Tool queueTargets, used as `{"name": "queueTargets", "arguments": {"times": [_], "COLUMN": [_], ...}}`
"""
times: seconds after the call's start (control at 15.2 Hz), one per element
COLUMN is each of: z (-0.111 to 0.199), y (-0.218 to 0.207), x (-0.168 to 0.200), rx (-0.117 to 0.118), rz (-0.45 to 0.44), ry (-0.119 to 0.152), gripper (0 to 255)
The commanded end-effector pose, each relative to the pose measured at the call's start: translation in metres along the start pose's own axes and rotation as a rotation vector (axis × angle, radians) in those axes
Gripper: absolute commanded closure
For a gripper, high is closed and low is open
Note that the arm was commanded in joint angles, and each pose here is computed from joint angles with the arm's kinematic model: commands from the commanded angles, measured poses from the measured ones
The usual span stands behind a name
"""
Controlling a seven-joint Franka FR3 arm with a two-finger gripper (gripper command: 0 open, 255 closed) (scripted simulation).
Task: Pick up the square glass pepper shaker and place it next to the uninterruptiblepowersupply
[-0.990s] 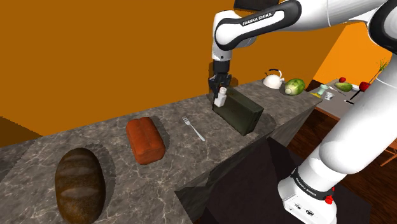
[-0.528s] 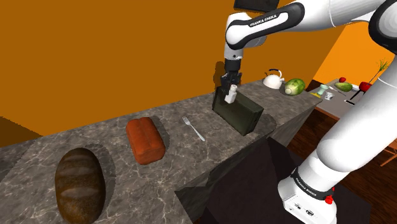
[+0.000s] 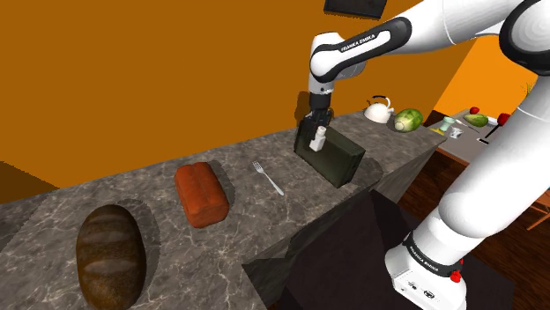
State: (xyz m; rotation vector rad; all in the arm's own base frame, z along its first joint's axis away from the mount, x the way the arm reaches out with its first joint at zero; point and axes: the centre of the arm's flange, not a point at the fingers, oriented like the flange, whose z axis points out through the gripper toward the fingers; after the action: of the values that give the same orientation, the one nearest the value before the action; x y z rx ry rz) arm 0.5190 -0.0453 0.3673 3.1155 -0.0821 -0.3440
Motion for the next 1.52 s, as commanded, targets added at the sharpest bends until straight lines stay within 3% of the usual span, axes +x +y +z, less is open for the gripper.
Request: {"name": "queueTargets", "arguments": {"times": [0.0, 1.45], "z": [0.011, 0.124], "y": [0.001, -0.001], "x": [0.003, 0.029], "rx": [0.0, 0.0], "rz": [0.0, 0.0], "ry": [0.001, 0.001], "gripper": [255, 255]}}
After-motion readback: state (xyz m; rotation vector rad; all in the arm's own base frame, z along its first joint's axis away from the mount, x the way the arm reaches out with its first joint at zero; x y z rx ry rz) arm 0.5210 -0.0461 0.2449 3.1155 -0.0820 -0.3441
